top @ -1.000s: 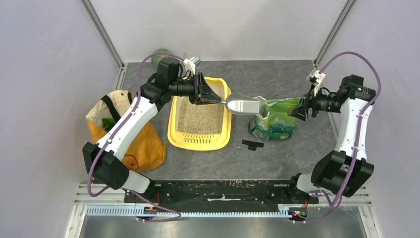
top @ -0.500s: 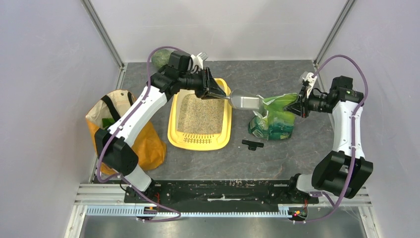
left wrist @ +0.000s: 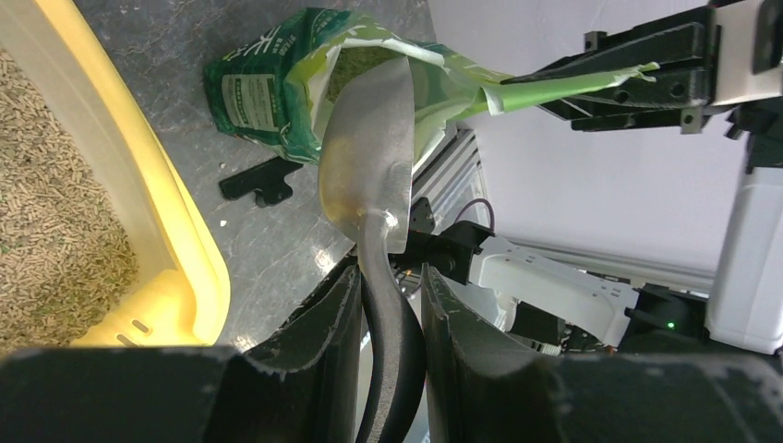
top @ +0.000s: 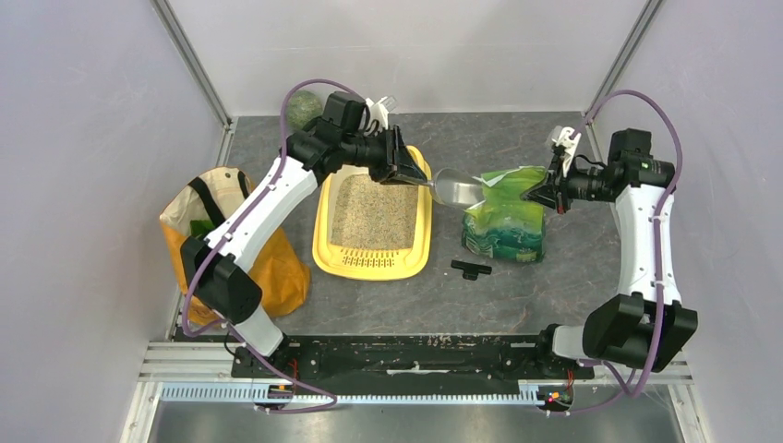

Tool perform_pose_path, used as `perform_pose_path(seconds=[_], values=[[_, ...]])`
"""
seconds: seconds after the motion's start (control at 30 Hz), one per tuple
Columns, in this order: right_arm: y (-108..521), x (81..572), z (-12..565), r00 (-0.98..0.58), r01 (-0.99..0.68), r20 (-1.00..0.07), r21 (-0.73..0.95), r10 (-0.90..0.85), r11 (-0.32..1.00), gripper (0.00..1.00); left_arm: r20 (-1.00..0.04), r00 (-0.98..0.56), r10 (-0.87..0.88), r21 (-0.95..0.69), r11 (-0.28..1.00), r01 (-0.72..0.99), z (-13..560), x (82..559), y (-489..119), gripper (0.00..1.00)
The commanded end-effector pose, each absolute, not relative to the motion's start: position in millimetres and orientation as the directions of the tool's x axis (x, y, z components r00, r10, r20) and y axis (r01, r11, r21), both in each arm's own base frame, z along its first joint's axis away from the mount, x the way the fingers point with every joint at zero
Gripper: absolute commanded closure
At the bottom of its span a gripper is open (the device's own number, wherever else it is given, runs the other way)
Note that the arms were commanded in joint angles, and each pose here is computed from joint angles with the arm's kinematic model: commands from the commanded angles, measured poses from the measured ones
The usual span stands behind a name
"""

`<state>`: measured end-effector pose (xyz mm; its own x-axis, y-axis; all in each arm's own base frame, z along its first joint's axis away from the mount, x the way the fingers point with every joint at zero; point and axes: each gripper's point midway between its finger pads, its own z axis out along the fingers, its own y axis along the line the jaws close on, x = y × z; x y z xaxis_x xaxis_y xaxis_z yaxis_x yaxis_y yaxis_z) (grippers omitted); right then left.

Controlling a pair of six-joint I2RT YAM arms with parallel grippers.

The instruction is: Fill the litter box with clean litter

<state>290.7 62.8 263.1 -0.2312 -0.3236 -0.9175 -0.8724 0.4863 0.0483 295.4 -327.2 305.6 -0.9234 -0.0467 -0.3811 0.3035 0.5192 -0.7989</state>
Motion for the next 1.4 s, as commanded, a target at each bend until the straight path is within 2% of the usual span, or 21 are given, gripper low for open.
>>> perform_pose_path(seconds=[0.0,0.17,0.5,0.73,0.87,1.1,1.37], values=[[84.2,278.4,318.0,-0.045,-0.917,-0.946,-0.088,-0.322,0.389,1.0,-0.466,-0.885,0.01,-0.758,0.512,0.405,317.3,293.8,-336.1,0.98],[88.1,274.1,320.2,-0.021,-0.931,-0.937,-0.109,-0.349,0.349,1.0,-0.501,-0.864,0.045,-0.721,0.531,0.445,314.8,296.1,-345.6,0.98],[101.1,274.4,324.6,0.036,-0.955,-0.912,-0.151,-0.409,0.254,1.0,-0.484,-0.864,0.141,-0.672,0.572,0.47,282.9,291.1,-383.9,0.98],[112.9,278.3,327.7,0.065,-0.964,-0.906,-0.166,-0.419,0.209,1.0,-0.453,-0.873,0.183,-0.605,0.656,0.452,247.3,291.8,-394.4,0.98],[117.6,280.3,327.4,0.071,-0.966,-0.903,-0.168,-0.423,0.197,1.0,-0.448,-0.879,0.161,-0.567,0.709,0.419,230.8,308.0,-397.0,0.98],[123.7,285.6,323.7,0.066,-0.969,-0.904,-0.158,-0.423,0.188,1.0,-0.37,-0.915,0.164,-0.557,0.749,0.359,190.6,309.8,-411.9,0.98],[133.0,296.0,317.2,0.049,-0.974,-0.911,-0.135,-0.409,0.182,1.0,-0.298,-0.938,0.175,-0.635,0.698,0.331,169.1,297.9,-438.5,0.98]])
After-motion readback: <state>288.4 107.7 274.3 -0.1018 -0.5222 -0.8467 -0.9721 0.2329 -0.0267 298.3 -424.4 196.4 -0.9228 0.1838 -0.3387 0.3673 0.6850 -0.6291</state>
